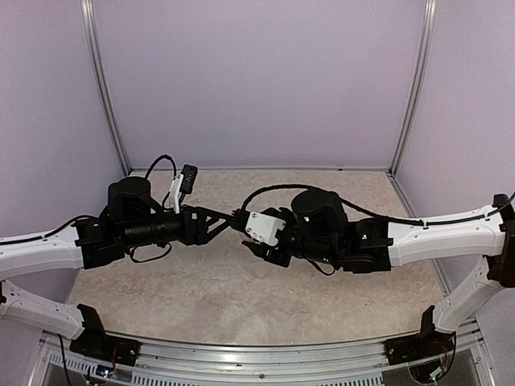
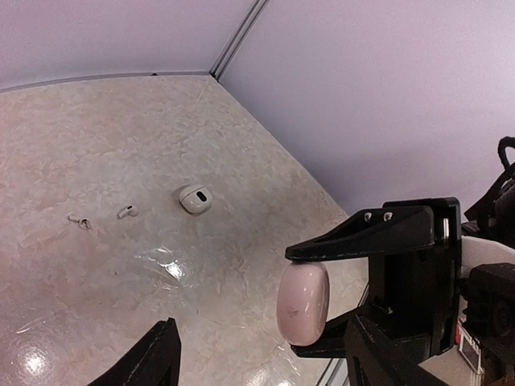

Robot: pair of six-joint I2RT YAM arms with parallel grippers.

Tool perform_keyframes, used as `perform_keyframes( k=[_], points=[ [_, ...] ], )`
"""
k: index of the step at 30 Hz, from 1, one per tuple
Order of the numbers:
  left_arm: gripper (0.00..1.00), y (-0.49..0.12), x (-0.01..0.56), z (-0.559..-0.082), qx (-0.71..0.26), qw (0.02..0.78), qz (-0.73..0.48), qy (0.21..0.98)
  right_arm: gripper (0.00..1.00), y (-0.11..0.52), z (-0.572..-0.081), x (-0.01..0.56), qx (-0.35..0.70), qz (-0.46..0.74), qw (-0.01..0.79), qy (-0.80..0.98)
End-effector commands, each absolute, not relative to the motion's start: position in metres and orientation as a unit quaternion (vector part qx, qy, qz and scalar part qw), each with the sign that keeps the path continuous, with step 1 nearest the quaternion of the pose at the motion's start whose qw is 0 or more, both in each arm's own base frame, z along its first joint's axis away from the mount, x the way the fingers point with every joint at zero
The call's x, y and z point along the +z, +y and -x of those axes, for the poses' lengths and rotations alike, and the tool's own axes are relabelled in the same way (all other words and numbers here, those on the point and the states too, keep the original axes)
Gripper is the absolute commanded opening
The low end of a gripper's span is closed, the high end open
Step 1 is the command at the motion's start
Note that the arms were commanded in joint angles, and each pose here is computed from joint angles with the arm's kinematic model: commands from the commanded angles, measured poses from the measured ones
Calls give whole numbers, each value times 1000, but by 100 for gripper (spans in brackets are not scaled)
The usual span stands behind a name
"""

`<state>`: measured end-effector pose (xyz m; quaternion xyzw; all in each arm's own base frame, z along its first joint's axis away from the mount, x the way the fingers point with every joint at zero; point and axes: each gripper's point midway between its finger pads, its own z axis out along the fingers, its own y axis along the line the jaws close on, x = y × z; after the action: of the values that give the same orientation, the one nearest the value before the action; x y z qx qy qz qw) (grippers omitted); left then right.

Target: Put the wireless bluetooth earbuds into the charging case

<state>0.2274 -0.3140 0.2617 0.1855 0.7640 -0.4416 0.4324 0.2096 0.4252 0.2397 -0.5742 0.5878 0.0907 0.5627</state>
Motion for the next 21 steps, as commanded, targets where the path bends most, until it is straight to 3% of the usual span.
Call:
perform_keyframes(
  k=[1,21],
  points=[
    [69,-329,280,-220,-481,429,-202,737,35,423,-210,258,75,554,593,579],
    [56,-364,271,-213,-516,408,-223,720,35,423,-190,275,114,546,618,553]
  ],
)
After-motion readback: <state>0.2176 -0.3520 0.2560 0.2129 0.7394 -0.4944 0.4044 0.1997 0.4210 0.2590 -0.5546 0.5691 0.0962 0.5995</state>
